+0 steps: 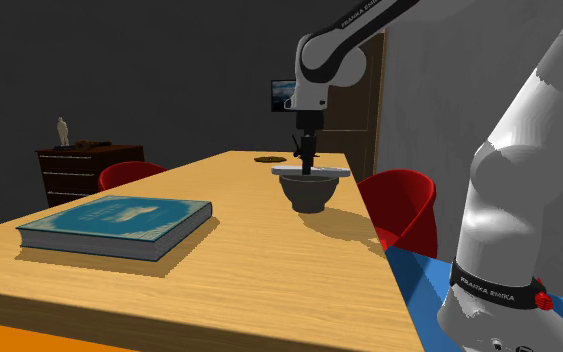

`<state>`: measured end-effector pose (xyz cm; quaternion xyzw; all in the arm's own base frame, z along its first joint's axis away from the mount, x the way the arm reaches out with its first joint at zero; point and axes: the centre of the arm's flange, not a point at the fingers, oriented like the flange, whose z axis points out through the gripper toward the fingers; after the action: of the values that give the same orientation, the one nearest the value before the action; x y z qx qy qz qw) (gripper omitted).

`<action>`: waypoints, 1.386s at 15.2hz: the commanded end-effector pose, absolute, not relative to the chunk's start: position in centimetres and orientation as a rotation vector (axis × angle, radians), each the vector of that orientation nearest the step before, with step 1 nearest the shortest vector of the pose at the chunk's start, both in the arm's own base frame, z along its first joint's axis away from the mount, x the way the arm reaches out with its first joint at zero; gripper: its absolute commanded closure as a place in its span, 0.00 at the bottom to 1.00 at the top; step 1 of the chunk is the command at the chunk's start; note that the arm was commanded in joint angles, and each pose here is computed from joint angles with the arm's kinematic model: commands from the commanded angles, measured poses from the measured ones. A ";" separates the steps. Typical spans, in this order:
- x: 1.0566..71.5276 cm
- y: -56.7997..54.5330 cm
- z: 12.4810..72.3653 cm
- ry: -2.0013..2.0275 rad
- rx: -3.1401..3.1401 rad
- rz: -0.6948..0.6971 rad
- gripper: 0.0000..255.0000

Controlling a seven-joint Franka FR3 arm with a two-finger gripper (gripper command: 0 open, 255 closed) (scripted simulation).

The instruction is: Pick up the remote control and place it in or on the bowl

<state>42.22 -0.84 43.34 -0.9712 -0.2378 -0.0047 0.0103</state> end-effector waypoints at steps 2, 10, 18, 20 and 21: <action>42.2 -0.8 43.1 -0.742 -3.030 -0.009 1.00; 42.2 -0.9 44.4 -0.742 -3.030 -0.009 0.00; 42.2 -1.0 48.1 -0.742 -3.030 -0.009 0.00; 42.2 -1.0 48.1 -0.742 -3.030 -0.009 0.00; 42.2 -1.0 48.1 -0.742 -3.030 -0.009 0.00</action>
<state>42.17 -0.96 48.11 -0.9712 -0.2379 -0.0028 0.0108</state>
